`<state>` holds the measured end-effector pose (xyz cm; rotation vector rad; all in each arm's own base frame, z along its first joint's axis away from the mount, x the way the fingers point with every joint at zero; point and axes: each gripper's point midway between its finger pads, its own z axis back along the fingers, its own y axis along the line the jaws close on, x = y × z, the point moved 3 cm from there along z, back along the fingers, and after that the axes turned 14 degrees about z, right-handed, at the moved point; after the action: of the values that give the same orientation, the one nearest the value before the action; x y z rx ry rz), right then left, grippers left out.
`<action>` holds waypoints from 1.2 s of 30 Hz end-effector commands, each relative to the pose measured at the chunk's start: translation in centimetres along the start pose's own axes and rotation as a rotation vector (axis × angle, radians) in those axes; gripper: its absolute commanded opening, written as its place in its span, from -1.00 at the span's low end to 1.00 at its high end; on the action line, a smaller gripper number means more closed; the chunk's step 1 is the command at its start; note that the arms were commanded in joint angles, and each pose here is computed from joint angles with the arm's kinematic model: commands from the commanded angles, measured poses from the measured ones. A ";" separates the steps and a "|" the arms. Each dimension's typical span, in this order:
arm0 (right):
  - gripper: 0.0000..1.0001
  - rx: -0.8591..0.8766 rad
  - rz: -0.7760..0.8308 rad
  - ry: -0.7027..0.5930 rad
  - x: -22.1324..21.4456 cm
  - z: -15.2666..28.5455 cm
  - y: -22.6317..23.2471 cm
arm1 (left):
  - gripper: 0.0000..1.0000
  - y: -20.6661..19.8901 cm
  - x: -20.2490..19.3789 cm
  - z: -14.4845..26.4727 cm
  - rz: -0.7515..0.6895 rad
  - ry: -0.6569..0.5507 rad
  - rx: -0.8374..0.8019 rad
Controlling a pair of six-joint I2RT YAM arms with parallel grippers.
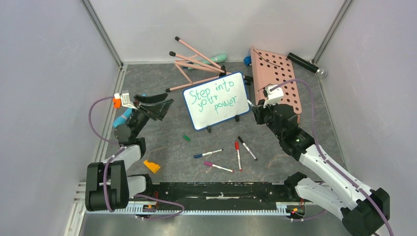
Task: Write a sentence on the whiteboard
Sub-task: Pick up the pen cap from the center of the board.
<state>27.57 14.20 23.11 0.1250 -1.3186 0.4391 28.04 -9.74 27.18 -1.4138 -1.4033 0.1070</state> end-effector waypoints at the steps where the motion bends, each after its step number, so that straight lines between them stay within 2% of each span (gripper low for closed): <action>1: -1.00 0.012 -0.013 -0.025 0.6 0.7 0.0 | 0.99 -3.5 1.6 -0.5 0.084 -0.057 -0.098; 2: -1.00 0.011 -0.012 -0.026 0.7 0.8 -0.1 | 0.99 -2.8 2.3 -0.2 0.136 -0.136 -0.065; 4: -1.00 0.011 -0.011 -0.027 0.8 0.8 -0.1 | 0.99 -0.1 2.6 0.9 0.364 -0.273 0.050; 5: -1.00 0.012 -0.011 -0.025 0.9 0.9 -0.1 | 0.99 1.0 2.5 1.3 0.438 -0.293 0.087; 8: -1.00 0.017 -0.005 -0.024 1.2 1.1 -0.1 | 0.99 0.2 1.5 0.7 0.419 -0.166 0.040; 12: -1.00 0.013 -0.003 -0.026 1.5 1.6 -0.3 | 0.99 0.4 1.3 2.0 0.445 -0.230 0.082; 14: -1.00 0.022 -0.007 -0.028 1.5 1.8 -0.2 | 0.99 0.2 1.4 1.5 0.464 -0.186 0.119; 17: -1.00 0.029 -0.008 -0.028 1.6 2.0 -0.1 | 0.99 -1.1 1.9 1.0 0.411 -0.159 0.130; 19: -1.00 0.033 -0.006 -0.022 1.4 2.1 -0.1 | 0.99 -0.1 2.0 1.0 0.430 -0.146 0.279; 21: -1.00 0.036 -0.003 -0.011 1.1 2.1 -0.1 | 0.99 1.9 1.0 2.4 0.390 -0.087 0.591; 23: -1.00 0.039 0.002 -0.004 1.0 2.2 0.0 | 0.99 2.2 1.2 4.4 0.295 -0.080 0.813; 24: -1.00 0.041 0.006 -0.001 0.9 2.2 0.0 | 0.99 2.4 1.1 5.5 0.293 -0.080 0.895; 29: -1.00 0.052 0.024 0.018 0.6 2.2 0.1 | 0.99 3.1 -0.3 7.5 0.338 -0.047 1.054; 36: -1.00 0.074 0.041 0.060 -0.2 1.4 0.5 | 0.99 5.2 -5.4 7.5 0.332 0.033 1.317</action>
<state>25.41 13.77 21.34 0.1376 -1.2073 0.5100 25.83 -7.66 20.53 -0.7261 -0.8049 0.9477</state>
